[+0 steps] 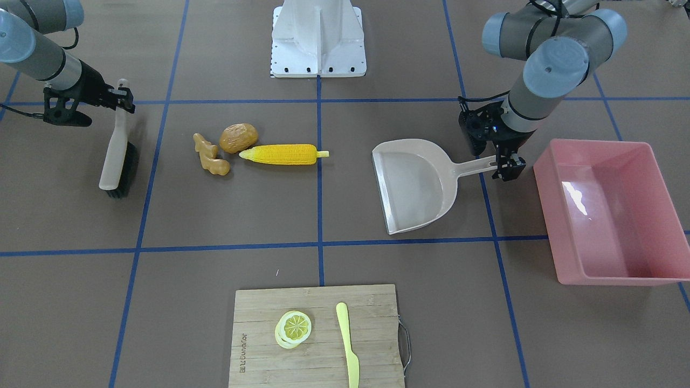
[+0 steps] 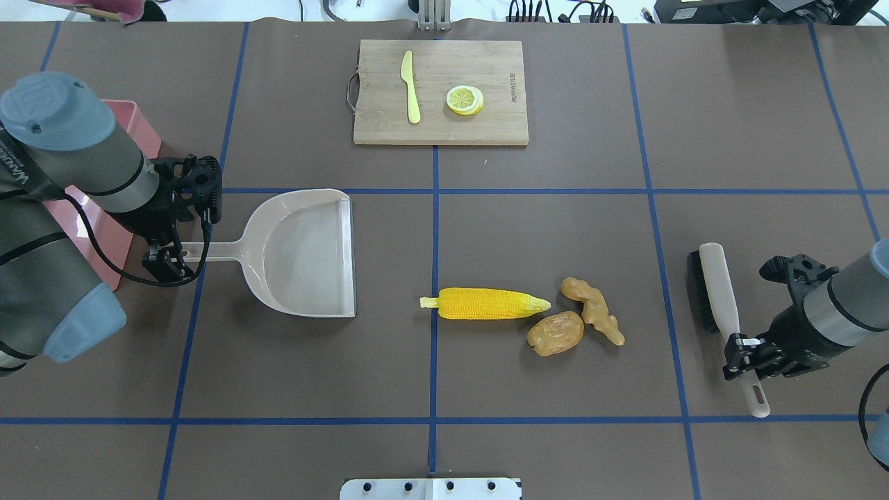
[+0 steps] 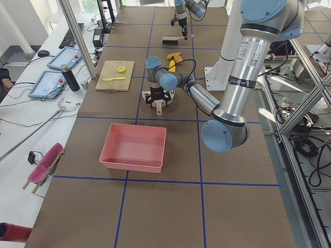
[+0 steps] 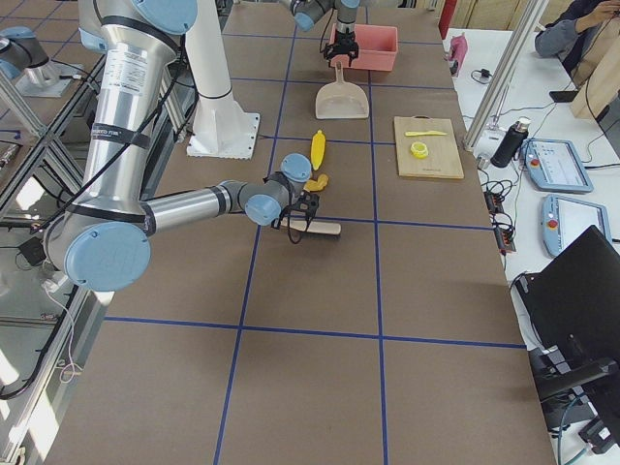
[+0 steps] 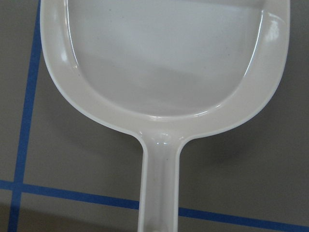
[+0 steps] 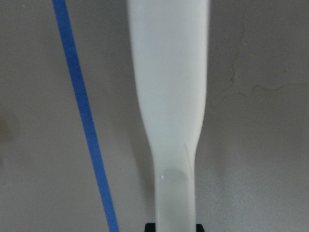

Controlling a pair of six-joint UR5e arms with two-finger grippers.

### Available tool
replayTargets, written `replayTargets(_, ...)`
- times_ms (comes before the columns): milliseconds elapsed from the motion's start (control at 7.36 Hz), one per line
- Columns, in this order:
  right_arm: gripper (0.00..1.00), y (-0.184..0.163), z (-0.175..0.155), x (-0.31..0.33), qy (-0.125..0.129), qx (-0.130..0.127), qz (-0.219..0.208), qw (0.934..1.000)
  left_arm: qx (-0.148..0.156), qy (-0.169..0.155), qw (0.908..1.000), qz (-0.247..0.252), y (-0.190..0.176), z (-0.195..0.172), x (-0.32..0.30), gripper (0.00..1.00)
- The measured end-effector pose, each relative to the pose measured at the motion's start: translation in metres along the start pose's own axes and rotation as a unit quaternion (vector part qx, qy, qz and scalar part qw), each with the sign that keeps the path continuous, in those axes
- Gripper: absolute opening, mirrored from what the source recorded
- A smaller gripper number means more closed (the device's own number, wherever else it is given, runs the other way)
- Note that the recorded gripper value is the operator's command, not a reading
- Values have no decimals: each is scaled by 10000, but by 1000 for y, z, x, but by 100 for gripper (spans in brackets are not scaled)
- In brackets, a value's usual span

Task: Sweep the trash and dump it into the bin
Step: 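Slide the dustpan toward the corn with the left gripper while the right lifts the brush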

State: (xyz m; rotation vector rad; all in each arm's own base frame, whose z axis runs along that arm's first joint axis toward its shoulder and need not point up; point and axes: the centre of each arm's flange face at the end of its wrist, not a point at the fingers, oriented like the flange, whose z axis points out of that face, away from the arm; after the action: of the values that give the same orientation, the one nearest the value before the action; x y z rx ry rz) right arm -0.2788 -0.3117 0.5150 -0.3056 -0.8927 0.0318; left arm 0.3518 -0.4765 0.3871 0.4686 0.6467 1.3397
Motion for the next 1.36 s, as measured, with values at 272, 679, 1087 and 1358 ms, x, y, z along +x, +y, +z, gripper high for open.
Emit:
replayTargets(272, 0, -1, -3, 1, -28, -46, 50, 10000, 44, -22, 10000, -1, 2, 14, -8, 99)
replayTargets(679, 0, 6, -24, -10, -185, -81, -11, 9998, 91, -20, 9999, -44, 0, 23, -10, 97)
replayTargets(1087, 0, 28, -46, -39, -470, -80, -423, 9980, 84, 12, 10000, -8, -1, 28, -8, 0)
replayTargets(1358, 0, 42, -51, -43, -668, -108, -684, 9954, 147, -18, 9999, 40, -5, 20, -4, 0)
